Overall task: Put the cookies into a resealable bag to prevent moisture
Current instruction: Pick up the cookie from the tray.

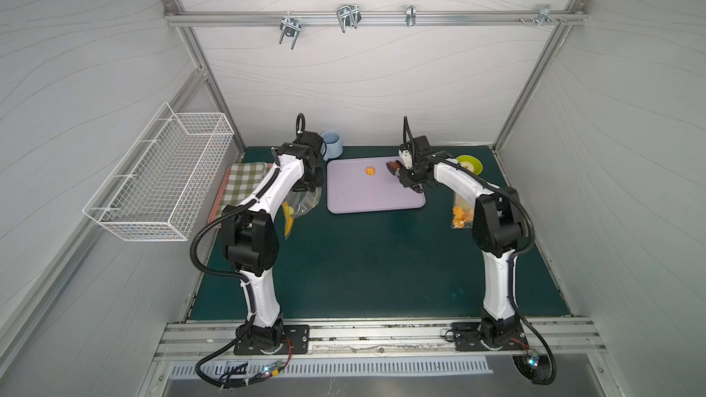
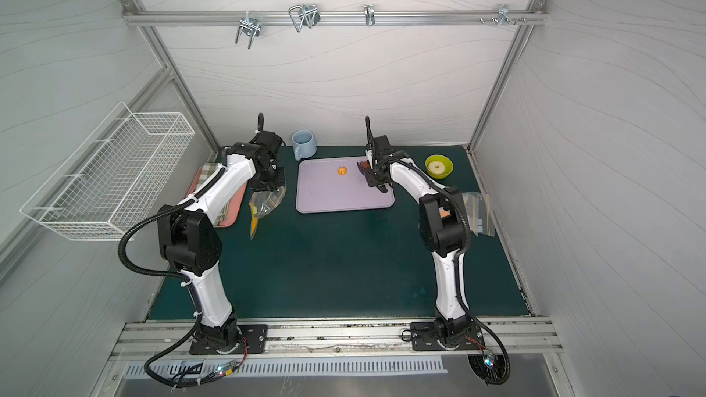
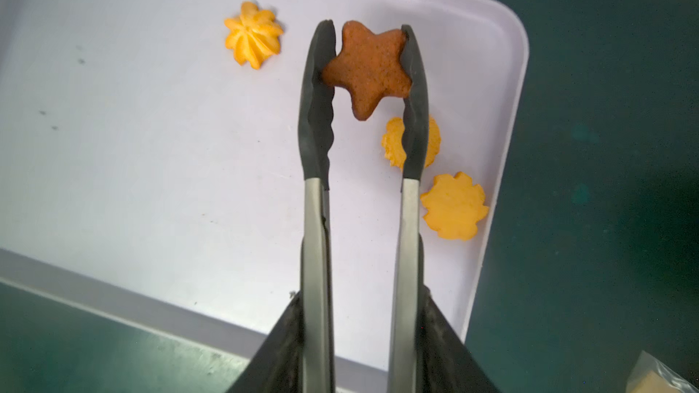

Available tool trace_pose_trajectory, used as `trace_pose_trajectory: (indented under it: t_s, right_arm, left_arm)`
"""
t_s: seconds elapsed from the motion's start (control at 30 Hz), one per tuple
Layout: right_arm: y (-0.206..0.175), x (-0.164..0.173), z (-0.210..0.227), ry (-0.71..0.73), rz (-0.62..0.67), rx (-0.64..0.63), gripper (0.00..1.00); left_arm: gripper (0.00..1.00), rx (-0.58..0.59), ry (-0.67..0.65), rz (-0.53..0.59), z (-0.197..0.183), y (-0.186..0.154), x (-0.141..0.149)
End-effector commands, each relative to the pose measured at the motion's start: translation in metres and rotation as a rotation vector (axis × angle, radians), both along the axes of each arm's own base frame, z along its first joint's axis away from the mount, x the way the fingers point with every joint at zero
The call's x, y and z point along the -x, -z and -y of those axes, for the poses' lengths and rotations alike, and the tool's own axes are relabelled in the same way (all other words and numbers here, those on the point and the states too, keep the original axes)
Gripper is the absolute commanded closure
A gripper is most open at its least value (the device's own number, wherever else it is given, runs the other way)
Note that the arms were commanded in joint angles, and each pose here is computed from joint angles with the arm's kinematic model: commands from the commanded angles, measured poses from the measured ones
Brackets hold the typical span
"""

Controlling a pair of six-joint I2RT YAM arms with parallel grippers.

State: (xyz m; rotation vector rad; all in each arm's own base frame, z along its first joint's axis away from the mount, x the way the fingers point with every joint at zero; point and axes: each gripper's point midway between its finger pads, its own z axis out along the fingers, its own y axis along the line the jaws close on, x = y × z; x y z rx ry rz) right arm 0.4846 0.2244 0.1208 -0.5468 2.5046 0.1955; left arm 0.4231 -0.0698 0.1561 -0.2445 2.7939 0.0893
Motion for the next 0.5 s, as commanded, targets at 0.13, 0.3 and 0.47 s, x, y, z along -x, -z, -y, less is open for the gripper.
trace_pose_trajectory:
  t_s: [0.13, 0.3, 0.47]
  right_arm:
    - [-0.053, 0.026, 0.007, 0.041, 0.108, -0.135, 0.54]
    - [-0.078, 0.068, -0.002, 0.013, 0.114, -0.254, 0.55]
    - [-0.09, 0.115, -0.029, -0.116, 0.105, -0.291, 0.57]
  left_arm:
    - [1.0, 0.082, 0.033, 0.049, 0.012, -0.01, -0.004]
    - [1.0, 0.116, 0.05, 0.059, 0.019, -0.011, -0.005]
    - [1.0, 0.159, 0.073, 0.053, 0.028, -0.009, -0.005]
